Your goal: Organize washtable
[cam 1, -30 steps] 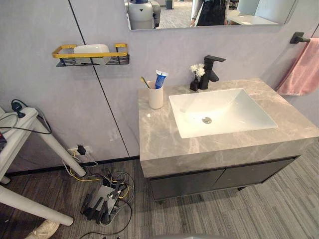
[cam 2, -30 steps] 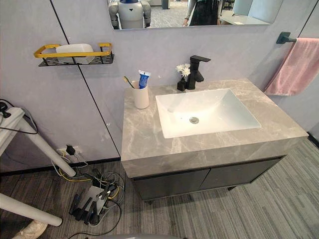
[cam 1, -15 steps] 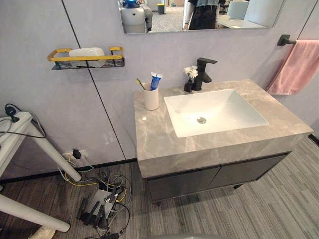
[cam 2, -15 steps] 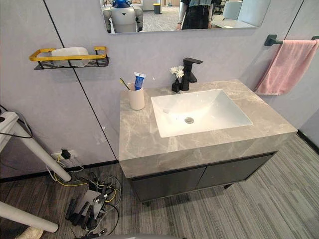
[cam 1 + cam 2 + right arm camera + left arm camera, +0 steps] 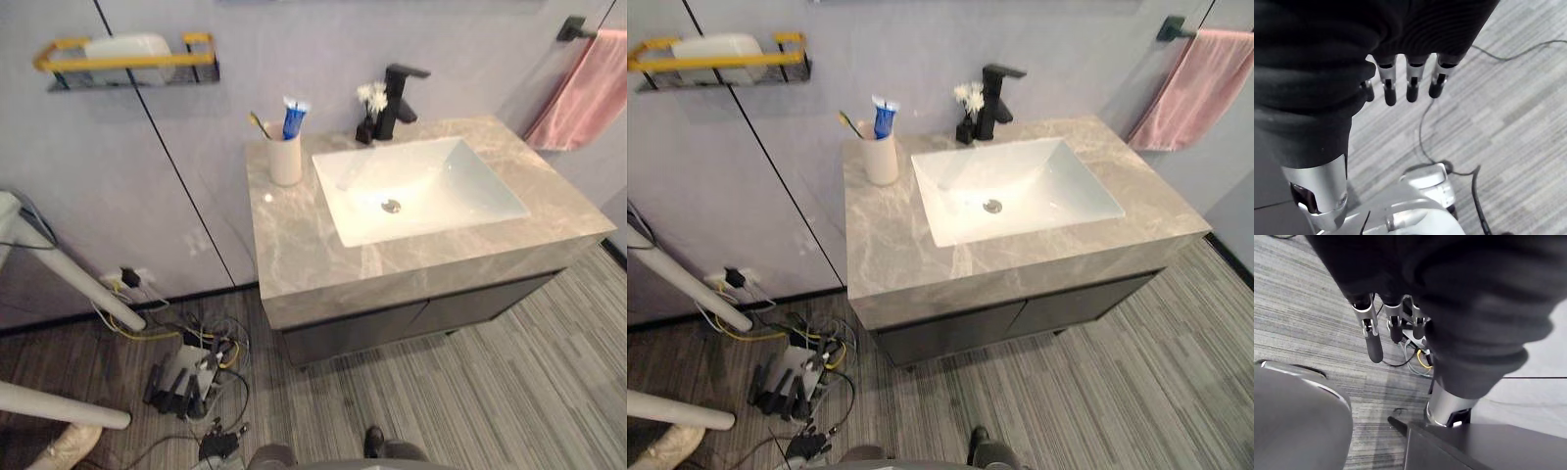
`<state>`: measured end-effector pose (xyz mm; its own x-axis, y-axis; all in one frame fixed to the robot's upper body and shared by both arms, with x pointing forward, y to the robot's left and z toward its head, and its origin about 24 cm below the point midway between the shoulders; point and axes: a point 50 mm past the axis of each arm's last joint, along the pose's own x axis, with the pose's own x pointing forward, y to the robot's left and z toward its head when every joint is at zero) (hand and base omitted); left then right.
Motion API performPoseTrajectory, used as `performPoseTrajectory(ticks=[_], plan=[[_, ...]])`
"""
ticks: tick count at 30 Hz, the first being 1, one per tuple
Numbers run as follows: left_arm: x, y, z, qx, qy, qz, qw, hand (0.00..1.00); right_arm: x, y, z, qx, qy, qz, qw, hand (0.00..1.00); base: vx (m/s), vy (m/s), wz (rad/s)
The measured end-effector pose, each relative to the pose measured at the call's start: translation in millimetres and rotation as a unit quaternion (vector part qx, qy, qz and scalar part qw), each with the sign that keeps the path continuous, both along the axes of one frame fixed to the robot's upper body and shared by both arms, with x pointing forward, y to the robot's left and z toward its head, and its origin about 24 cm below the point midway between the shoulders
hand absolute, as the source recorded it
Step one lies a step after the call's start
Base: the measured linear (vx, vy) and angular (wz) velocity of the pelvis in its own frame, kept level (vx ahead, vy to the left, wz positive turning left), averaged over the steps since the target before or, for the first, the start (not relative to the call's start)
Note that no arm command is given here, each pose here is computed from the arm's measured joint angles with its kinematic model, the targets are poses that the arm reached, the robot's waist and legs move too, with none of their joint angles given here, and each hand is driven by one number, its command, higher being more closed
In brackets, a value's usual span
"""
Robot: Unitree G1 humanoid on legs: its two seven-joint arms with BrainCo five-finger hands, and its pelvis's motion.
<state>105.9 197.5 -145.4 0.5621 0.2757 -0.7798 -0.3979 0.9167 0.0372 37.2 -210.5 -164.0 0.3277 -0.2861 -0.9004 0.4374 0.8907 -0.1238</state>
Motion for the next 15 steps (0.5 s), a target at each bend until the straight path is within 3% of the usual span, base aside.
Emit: performPoseTrajectory(ticks=[6, 13, 15], plan=[[19.8, -16.9, 5.2, -0.019, -0.033, -0.003, 0.999, 0.00, 25.7, -13.5, 8.6, -0.018, -0.043, -0.006, 0.999, 0.00, -0.09, 0.130, -0.81], [-5.1, 4.2, 1.2, -0.002, -0.005, 0.015, 1.000, 0.00, 16.2, -11.2, 2.0, -0.018, -0.006, 0.001, 1.000, 0.00, -0.08, -0.017, -1.14], [-11.0, -3.0, -2.9, -0.020, 0.007, 0.026, 0.999, 0.00, 21.6, -18.9, 3.1, -0.028, -0.003, 0.025, 0.999, 0.00, -0.21, -0.089, -1.68]])
